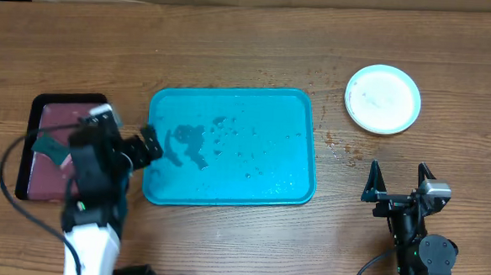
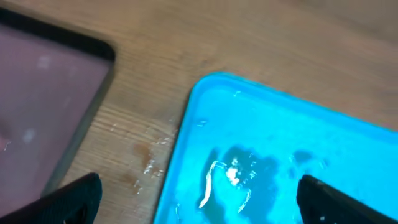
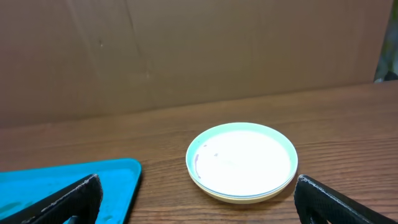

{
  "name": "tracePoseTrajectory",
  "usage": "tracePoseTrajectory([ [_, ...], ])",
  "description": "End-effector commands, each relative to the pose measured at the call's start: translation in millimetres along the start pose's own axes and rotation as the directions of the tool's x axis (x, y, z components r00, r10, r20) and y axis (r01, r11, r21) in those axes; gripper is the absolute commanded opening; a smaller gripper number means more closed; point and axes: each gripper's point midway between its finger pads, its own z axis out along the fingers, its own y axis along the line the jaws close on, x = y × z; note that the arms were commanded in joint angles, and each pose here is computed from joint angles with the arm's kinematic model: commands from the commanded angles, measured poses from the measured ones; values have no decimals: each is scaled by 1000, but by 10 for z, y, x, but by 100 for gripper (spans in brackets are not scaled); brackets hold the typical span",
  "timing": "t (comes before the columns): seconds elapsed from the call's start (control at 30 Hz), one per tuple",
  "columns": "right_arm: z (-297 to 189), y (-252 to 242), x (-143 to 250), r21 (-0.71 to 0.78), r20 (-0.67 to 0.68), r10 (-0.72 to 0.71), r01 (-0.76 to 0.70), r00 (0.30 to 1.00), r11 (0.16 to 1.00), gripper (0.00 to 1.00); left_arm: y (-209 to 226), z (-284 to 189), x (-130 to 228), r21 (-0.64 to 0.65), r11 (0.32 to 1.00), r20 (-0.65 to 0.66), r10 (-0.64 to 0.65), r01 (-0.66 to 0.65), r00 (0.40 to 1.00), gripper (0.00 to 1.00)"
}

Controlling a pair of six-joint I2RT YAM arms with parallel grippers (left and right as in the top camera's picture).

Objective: Clean dirty plates on tray and stack at the side

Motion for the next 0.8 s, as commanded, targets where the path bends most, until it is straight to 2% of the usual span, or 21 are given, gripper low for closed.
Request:
tracePoseTrajectory([
  [0.0,2,-6,16,4,4,-4,4,1000,1000,100,-44,-75,94,34,999,87,30,-33,996,100],
  [0.13,2,-6,16,4,4,-4,4,1000,1000,100,-36,-136,162,71,997,197,-16,2,980,100],
  [0.43,2,-6,16,4,4,-4,4,1000,1000,100,-16,-250,283,107,994,323,-16,-19,946,100],
  [0.77,2,-6,16,4,4,-4,4,1000,1000,100,-181,-439,357,151,975,459,77,-163,885,100],
])
